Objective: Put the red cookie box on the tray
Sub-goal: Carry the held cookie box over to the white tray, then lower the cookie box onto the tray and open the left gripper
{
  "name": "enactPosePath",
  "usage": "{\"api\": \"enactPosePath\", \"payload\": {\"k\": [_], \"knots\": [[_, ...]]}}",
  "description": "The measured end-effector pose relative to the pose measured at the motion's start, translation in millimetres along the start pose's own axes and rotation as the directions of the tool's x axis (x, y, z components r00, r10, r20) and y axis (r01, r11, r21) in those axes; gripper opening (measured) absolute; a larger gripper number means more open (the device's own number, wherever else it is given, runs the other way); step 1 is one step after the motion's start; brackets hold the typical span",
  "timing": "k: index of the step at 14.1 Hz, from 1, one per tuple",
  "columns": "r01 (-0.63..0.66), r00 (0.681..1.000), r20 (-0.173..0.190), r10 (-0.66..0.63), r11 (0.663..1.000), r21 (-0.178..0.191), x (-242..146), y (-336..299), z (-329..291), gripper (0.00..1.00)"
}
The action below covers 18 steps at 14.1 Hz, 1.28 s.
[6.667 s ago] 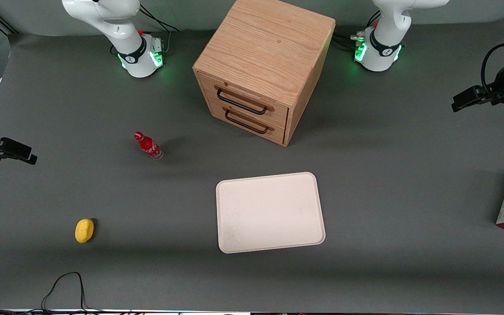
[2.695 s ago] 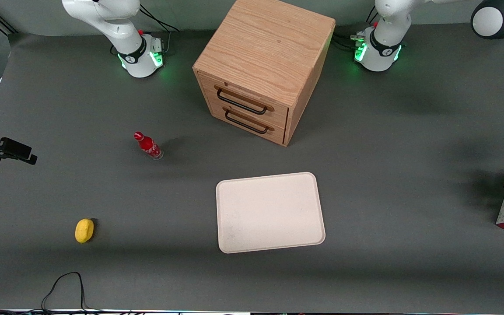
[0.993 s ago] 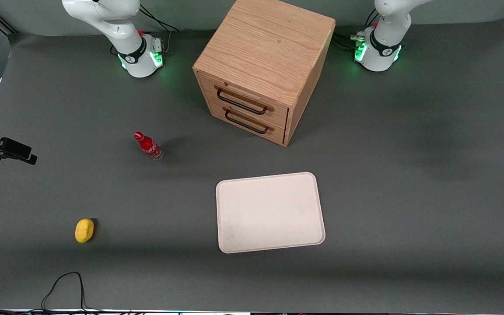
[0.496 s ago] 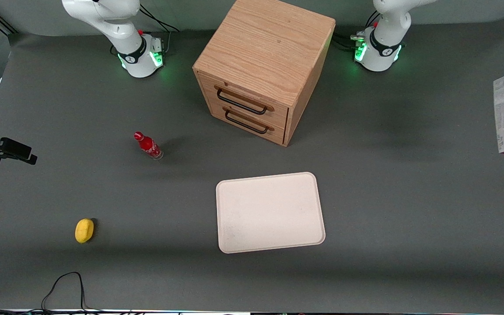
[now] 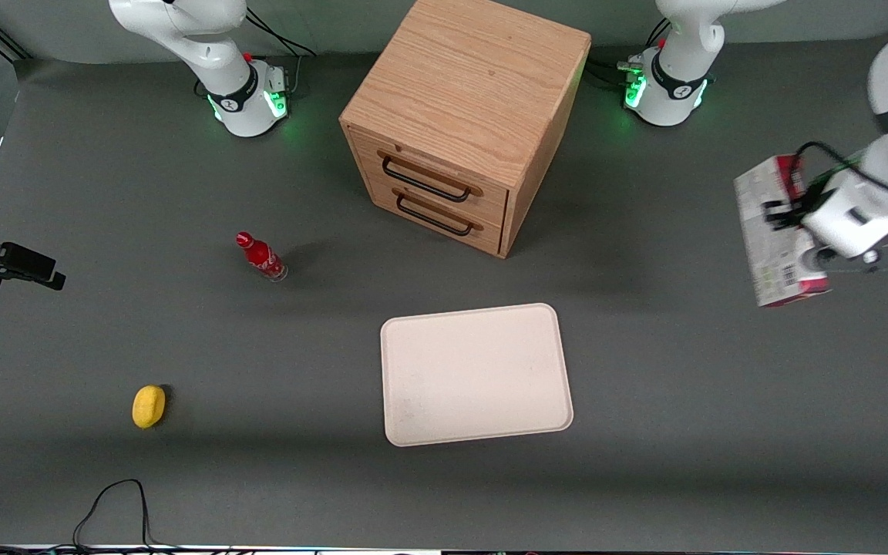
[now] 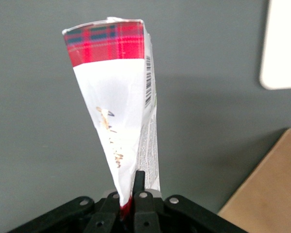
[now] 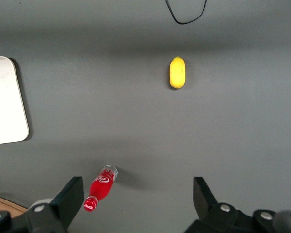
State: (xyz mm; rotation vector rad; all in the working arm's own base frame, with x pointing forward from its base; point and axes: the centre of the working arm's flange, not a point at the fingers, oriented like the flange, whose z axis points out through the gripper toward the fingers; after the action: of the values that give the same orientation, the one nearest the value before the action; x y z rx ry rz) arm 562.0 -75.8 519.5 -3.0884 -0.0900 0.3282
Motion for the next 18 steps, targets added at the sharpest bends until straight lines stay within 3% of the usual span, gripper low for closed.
{"api": "enactPosePath", "payload": {"k": [5, 9, 14, 18], "knots": [[0.086, 0.996, 0.014, -0.085, 0.995, -0.052, 55.1, 144.6, 33.9, 0.04], [0.036, 0.999, -0.028, -0.038, 0.996, -0.077, 89.6, 237.2, 97.5, 0.04], [0.028, 0.996, -0.084, -0.037, 0.995, -0.098, 129.7, 259.7, 176.1, 0.04], [0.051, 0.995, -0.081, -0.059, 0.994, -0.095, 139.8, 263.2, 207.4, 0.04]]}}
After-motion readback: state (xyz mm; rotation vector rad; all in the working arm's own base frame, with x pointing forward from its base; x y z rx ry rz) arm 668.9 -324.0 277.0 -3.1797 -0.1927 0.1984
